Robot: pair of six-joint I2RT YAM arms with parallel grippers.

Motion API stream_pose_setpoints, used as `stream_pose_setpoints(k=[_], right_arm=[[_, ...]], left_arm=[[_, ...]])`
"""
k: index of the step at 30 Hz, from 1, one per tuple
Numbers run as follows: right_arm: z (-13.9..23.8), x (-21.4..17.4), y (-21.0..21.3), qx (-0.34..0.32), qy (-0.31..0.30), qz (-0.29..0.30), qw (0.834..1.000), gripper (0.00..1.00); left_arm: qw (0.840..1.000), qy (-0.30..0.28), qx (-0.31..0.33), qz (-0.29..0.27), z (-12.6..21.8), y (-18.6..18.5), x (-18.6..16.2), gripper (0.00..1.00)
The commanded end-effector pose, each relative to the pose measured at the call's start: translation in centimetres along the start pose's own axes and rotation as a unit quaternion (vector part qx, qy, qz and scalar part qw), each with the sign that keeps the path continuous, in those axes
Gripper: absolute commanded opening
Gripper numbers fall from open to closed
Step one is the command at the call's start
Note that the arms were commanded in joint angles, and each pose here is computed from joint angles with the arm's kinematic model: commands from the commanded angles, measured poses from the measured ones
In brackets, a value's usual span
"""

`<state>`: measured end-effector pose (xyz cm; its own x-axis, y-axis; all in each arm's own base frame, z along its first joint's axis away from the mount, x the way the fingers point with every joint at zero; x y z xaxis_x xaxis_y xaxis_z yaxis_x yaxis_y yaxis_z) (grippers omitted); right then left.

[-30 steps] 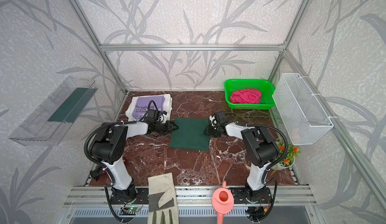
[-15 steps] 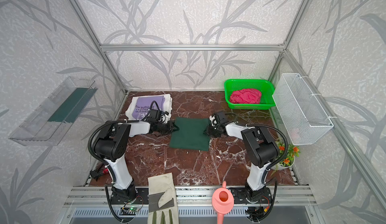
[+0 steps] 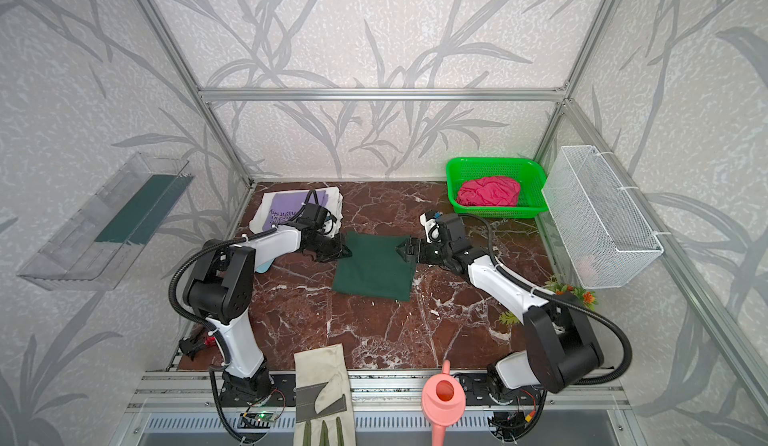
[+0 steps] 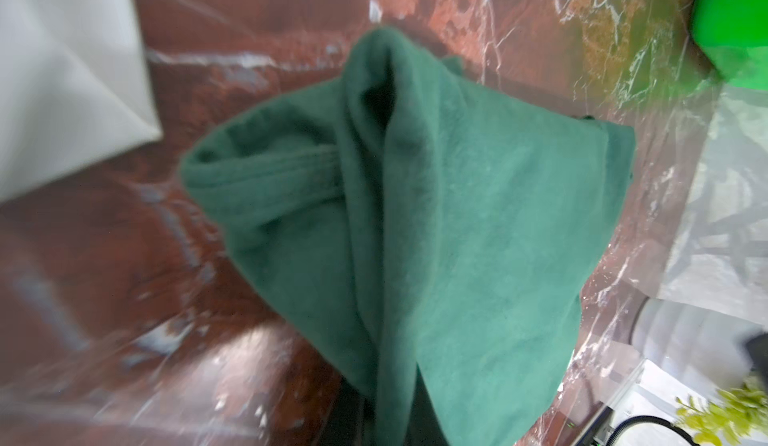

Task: Fold and stack the t-shirts
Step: 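Lift the green shirt with the left gripper while the right gripper releases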

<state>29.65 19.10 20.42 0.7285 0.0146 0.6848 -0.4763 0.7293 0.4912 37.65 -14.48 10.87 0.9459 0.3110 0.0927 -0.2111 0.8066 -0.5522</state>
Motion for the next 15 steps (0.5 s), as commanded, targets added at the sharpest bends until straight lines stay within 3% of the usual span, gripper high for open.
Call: stream_pose_setpoints(k=[1,6,15], right_arm=[[2.0,-0.6,2.0,0.010,-0.024,0.039,0.999,0.99],[4.1,-1.7,5.0,0.039,-0.056,0.064,0.996,0.99],[5.3,-4.6,7.3,0.071,-0.040,0.078,0.994,0.99]], left_arm=[[0.998,-0.003,0.059,-0.022,3.7,-0.9,0.2,0.00],[0.995,-0.003,0.087,-0.048,5.9,-3.0,2.1,0.00],[0.980,-0.038,0.166,-0.105,8.3,-5.8,6.6,0.00]])
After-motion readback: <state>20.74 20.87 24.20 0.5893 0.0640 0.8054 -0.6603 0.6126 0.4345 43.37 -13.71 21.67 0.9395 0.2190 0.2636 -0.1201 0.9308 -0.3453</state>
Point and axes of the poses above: each gripper's point midway between its finger pads, its own z axis back along the fingers, its own y axis along the line the jaws close on, x = y × z, the point moved 6 cm from there along z, back along the fingers, and after that the axes turned 10 degrees about z, right-handed, at the moved point
